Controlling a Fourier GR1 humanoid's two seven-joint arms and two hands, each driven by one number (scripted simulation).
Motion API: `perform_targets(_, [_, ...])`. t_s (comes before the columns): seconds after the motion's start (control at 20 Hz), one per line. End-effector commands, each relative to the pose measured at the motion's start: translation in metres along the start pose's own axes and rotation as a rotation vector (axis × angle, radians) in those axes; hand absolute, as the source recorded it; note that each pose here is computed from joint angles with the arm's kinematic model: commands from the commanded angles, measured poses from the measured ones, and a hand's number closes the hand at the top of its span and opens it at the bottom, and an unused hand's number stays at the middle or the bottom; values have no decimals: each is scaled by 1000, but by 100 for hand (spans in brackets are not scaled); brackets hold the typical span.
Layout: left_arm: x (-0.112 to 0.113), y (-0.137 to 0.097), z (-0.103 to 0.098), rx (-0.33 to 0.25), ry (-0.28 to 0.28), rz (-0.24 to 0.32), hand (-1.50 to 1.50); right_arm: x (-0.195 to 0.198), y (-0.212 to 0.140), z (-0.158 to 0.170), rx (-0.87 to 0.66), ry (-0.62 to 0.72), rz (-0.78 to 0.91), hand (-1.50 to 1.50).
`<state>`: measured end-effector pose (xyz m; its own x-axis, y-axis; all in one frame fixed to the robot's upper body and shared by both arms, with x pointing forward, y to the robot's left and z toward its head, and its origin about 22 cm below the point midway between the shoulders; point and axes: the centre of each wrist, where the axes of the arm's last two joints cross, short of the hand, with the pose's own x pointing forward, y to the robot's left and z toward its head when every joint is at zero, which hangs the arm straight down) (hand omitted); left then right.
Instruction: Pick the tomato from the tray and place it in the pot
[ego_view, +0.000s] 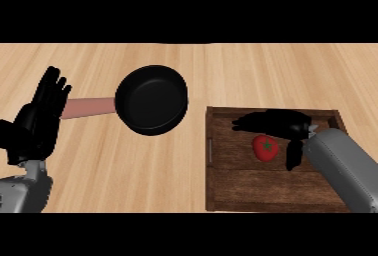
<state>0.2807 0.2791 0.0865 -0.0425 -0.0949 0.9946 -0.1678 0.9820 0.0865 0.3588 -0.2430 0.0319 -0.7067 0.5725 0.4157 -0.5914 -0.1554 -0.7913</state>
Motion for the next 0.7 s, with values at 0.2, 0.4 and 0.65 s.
perform_targets(0.2, [3,-6,1,-5,-4,9,0,-11,19,-1,45,-127,127,150])
perform_targets(0.4, [6,-9,-6,-2,-3,12,0,-6,23,-17,23,-139,109,150])
perform_targets(0.65, [1,-5,-2,-9,13,4,0,-6,27,-31,36,-146,118,150])
